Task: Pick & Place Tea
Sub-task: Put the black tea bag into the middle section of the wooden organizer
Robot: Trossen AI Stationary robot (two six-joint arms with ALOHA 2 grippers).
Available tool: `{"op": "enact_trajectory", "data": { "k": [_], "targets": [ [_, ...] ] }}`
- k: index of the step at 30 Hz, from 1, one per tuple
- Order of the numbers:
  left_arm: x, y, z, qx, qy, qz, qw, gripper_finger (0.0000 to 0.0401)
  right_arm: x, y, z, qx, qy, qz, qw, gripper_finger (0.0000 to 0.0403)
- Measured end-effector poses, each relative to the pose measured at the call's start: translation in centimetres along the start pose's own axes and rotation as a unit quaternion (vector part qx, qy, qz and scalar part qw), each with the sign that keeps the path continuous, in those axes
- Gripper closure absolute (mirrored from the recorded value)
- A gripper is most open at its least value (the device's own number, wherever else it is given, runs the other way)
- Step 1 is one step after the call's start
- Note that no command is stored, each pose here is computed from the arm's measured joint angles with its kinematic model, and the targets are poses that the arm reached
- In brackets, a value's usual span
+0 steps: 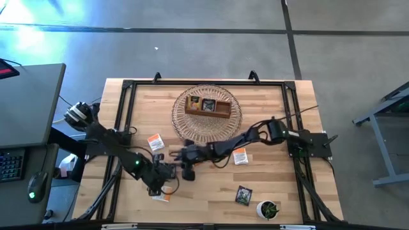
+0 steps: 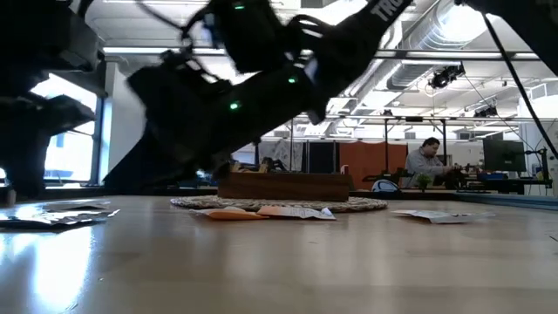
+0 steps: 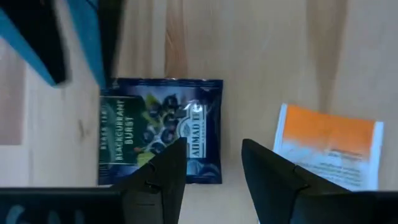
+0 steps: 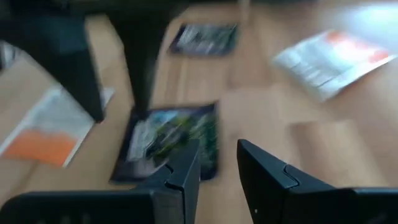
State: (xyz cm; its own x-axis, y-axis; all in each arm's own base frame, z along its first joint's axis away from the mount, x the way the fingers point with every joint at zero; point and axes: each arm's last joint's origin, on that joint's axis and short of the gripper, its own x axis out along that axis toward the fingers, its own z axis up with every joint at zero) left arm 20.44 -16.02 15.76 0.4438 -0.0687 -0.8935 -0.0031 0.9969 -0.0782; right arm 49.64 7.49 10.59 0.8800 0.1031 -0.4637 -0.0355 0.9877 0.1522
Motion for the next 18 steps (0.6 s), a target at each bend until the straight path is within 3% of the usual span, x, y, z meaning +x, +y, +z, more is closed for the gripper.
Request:
{"op": "enact_trajectory", "data": {
  "k": [3, 10, 18],
  "targets": [
    [0.7, -0.7, -0.4, -0.017, -0.008, 0.011, 1.0, 0.0249, 1.3, 0.2, 0.5, 0.02, 0.035, -0.008, 0.999, 0.03],
    [1.5, -1.0, -1.9, -0.036, -0.015, 0.094, 0.995, 0.0249, 2.0, 0.1, 0.9, 0.052, 0.049, -0.015, 0.997, 0.03],
    [2.0, -0.9, -2.1, -0.051, -0.012, 0.112, 0.992, 0.0249, 2.2, -1.4, 0.4, 0.177, 0.073, -0.016, 0.981, 0.03]
  ]
}}
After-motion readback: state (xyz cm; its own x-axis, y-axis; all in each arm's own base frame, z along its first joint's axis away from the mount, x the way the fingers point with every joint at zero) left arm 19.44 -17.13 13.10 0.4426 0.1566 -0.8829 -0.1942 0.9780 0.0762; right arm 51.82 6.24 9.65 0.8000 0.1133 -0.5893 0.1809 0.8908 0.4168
